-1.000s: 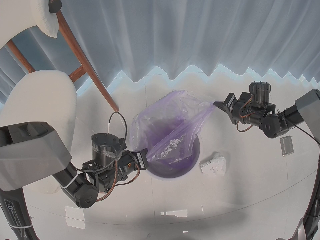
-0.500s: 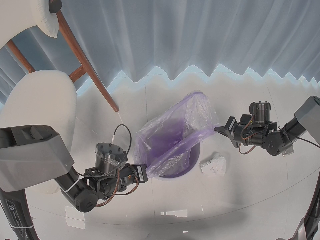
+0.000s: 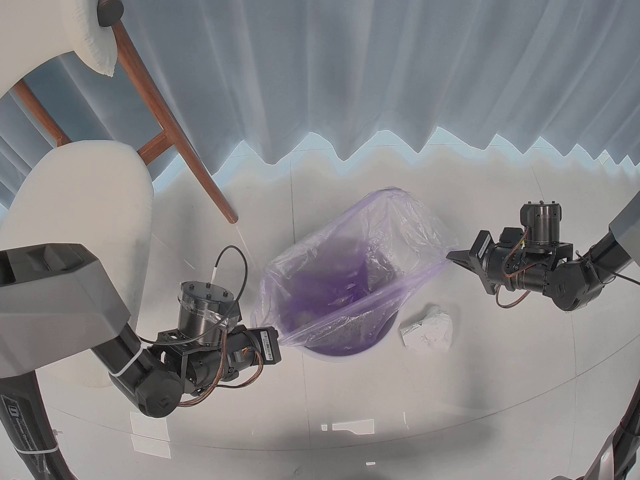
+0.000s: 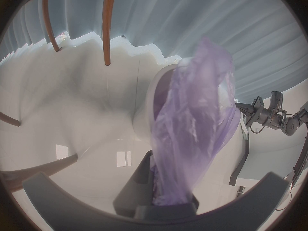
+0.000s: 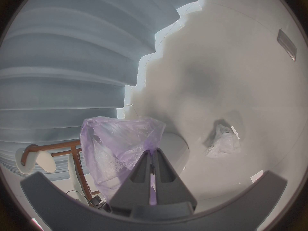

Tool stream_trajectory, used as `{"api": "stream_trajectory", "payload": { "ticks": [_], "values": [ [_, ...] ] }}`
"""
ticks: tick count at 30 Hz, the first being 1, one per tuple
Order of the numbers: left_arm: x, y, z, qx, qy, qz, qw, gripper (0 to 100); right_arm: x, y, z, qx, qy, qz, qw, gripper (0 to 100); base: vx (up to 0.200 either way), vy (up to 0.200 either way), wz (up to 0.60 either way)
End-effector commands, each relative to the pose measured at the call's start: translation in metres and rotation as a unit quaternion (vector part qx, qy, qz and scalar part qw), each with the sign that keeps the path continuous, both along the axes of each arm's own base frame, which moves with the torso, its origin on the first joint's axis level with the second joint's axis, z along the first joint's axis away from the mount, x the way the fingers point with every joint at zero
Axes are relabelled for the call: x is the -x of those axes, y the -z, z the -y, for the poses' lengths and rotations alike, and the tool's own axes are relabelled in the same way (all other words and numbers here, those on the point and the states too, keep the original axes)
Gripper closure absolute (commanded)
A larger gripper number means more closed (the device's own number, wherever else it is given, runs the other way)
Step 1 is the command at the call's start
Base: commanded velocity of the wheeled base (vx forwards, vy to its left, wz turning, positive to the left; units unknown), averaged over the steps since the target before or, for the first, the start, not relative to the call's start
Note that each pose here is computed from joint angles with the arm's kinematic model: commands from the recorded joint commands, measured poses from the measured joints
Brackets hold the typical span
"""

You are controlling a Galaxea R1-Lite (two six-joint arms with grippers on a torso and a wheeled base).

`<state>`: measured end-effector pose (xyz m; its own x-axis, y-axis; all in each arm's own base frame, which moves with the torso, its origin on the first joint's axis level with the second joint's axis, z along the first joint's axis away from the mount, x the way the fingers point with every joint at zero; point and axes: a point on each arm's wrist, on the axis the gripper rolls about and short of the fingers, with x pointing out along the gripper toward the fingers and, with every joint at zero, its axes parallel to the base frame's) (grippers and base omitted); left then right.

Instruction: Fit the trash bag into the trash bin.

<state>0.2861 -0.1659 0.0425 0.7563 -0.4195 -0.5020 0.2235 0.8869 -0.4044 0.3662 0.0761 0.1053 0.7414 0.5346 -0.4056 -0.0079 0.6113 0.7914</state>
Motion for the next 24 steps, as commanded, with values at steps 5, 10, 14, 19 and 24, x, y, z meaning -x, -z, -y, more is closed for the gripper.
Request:
{"api": "stream_trajectory", "payload": {
  "ticks": [5, 10, 14, 19, 24],
  "values": [
    [0.021, 0.001, -0.001, -0.031, 0.021, -0.032, 0.9988, 100, 0.033, 0.025, 0.007, 0.045, -0.022, -0.037, 0.9981, 100, 0.000, 0.000, 0.00],
    [0.023, 0.025, 0.002, -0.069, 0.032, -0.055, 0.9956, 100, 0.040, 0.042, 0.002, 0.061, -0.041, -0.060, 0.9955, 100, 0.000, 0.000, 0.00],
    [0.022, 0.031, 0.000, -0.078, 0.027, -0.061, 0.9947, 100, 0.044, 0.053, -0.003, 0.067, -0.051, -0.077, 0.9935, 100, 0.000, 0.000, 0.00],
    [0.020, 0.042, 0.000, -0.096, 0.013, -0.069, 0.9929, 100, 0.041, 0.068, -0.005, 0.075, -0.056, -0.093, 0.9912, 100, 0.000, 0.000, 0.00],
    [0.018, 0.042, -0.003, -0.106, 0.007, -0.063, 0.9923, 100, 0.039, 0.074, -0.005, 0.079, -0.060, -0.086, 0.9914, 100, 0.000, 0.000, 0.00]
  ]
}}
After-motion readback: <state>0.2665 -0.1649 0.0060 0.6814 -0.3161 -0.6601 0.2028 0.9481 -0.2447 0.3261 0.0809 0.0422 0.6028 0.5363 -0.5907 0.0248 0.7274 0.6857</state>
